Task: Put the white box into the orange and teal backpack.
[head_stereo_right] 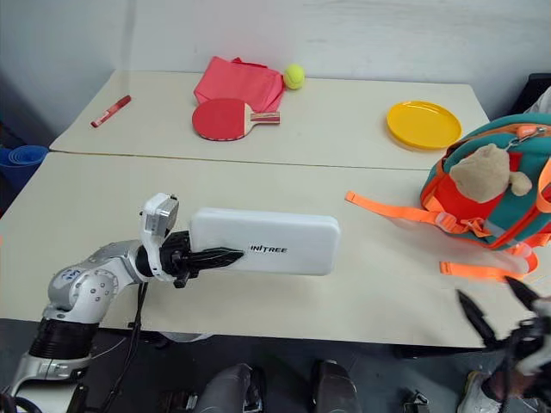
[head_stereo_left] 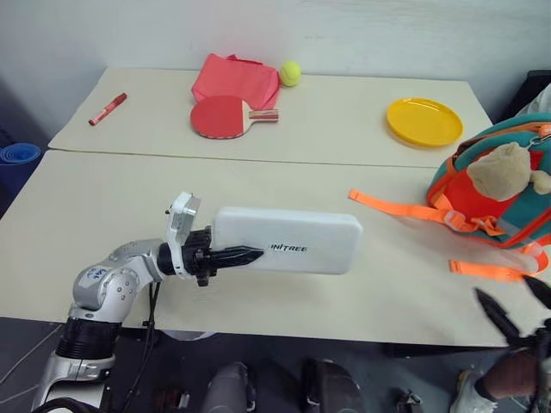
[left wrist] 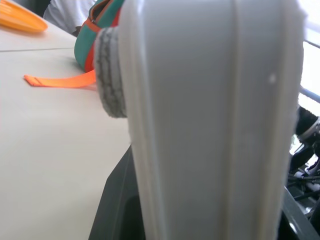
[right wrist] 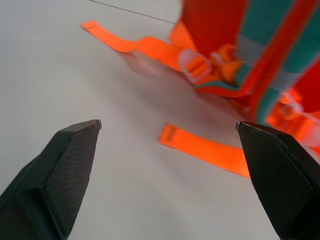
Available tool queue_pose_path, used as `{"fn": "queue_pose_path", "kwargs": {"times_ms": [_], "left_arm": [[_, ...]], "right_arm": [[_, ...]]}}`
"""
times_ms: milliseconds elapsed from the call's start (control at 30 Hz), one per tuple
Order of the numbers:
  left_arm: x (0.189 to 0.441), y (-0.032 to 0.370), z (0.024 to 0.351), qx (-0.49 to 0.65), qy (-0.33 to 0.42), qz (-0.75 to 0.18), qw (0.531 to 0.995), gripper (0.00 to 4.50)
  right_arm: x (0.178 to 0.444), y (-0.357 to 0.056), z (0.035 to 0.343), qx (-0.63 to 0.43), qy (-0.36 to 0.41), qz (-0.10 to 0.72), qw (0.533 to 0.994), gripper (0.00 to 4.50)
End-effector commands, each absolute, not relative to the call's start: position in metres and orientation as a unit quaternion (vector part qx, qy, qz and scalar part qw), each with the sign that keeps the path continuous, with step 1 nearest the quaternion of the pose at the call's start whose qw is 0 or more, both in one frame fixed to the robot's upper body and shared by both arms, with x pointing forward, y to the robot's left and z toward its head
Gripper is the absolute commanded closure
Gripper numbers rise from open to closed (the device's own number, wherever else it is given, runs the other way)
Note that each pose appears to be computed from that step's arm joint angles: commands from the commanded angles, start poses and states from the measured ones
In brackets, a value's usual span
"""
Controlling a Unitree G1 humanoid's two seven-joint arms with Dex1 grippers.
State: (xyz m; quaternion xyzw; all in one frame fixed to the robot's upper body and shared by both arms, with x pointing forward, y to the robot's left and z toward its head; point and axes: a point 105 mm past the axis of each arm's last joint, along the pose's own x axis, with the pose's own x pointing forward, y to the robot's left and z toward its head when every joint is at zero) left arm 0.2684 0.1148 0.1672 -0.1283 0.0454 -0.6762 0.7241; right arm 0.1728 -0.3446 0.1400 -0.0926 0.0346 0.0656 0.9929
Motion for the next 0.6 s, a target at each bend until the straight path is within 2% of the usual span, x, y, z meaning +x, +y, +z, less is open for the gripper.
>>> {"fn": "queue_pose_path", "kwargs": {"times_ms": [33, 133, 233, 333, 400, 600], "left_arm": [[0.265, 0.116, 0.166, -0.092, 0.037, -0.695, 0.712, 3.18], [0.266, 0.116, 0.162, -0.082, 0.041, -0.700, 0.708, 3.18], [0.266, 0.118, 0.160, -0.084, 0.043, -0.703, 0.705, 3.18], [0.263, 0.124, 0.156, -0.089, 0.057, -0.704, 0.703, 3.18], [0.261, 0.129, 0.155, -0.091, 0.066, -0.701, 0.704, 3.18], [0.261, 0.137, 0.161, -0.089, 0.061, -0.693, 0.713, 3.18]], "right_arm": [[0.180, -0.370, 0.166, -0.111, 0.005, 0.064, 0.992, 0.04], [0.206, -0.390, 0.180, -0.129, 0.005, 0.077, 0.989, 0.04], [0.230, -0.391, 0.187, -0.122, 0.000, 0.105, 0.987, 0.04], [0.260, -0.374, 0.203, -0.097, -0.030, 0.159, 0.982, 0.59], [0.275, -0.357, 0.206, -0.081, -0.037, 0.196, 0.977, 1.25], [0.295, -0.337, 0.199, -0.074, -0.042, 0.235, 0.968, 3.29]]}}
